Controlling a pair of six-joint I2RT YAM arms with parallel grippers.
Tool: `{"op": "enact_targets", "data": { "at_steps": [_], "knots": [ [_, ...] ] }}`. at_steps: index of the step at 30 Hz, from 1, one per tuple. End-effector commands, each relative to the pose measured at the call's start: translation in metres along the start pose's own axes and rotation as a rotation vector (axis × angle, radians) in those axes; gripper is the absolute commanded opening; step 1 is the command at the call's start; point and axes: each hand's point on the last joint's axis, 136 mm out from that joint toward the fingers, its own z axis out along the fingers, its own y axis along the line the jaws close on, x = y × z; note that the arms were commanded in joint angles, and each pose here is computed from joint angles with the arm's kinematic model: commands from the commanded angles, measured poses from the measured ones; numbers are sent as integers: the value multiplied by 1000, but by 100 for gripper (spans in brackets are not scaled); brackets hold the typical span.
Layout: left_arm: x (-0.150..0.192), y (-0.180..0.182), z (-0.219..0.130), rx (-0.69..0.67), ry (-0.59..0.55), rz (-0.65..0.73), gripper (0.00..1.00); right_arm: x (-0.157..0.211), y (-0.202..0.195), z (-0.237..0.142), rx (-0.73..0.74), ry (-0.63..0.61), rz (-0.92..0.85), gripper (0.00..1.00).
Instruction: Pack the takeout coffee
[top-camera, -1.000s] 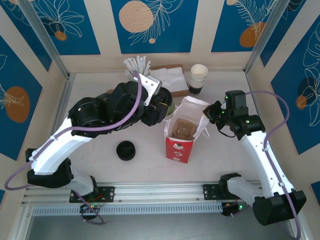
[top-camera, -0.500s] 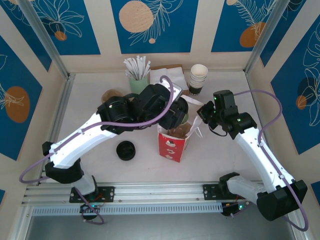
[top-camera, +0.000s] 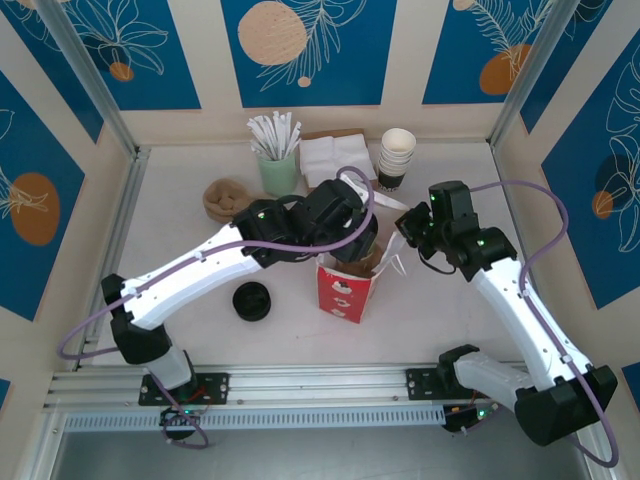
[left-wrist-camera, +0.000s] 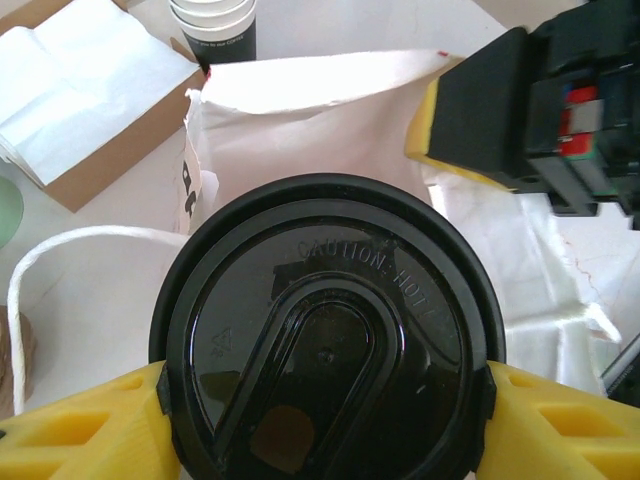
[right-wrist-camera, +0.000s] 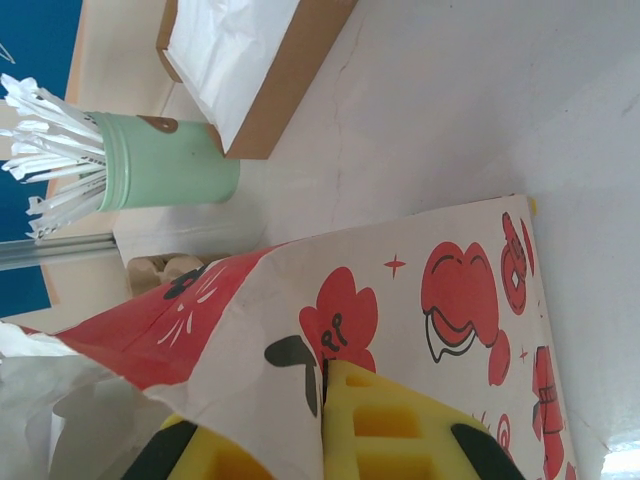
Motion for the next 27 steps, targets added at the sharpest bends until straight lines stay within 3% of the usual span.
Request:
{"op": "enact_targets", "data": {
  "at_steps": [1,15,27],
  "knots": [
    [-6,-3,16,9,-29,-26,66,2,0,-9,-17,-8,21,0],
    [11,4,71,-54,-6,-19,66,12,-20,-3,-7,36,46,0],
    [-6,-13,56,22,31,-76,65,8,-17,-7,-58,74,59,0]
  ]
}}
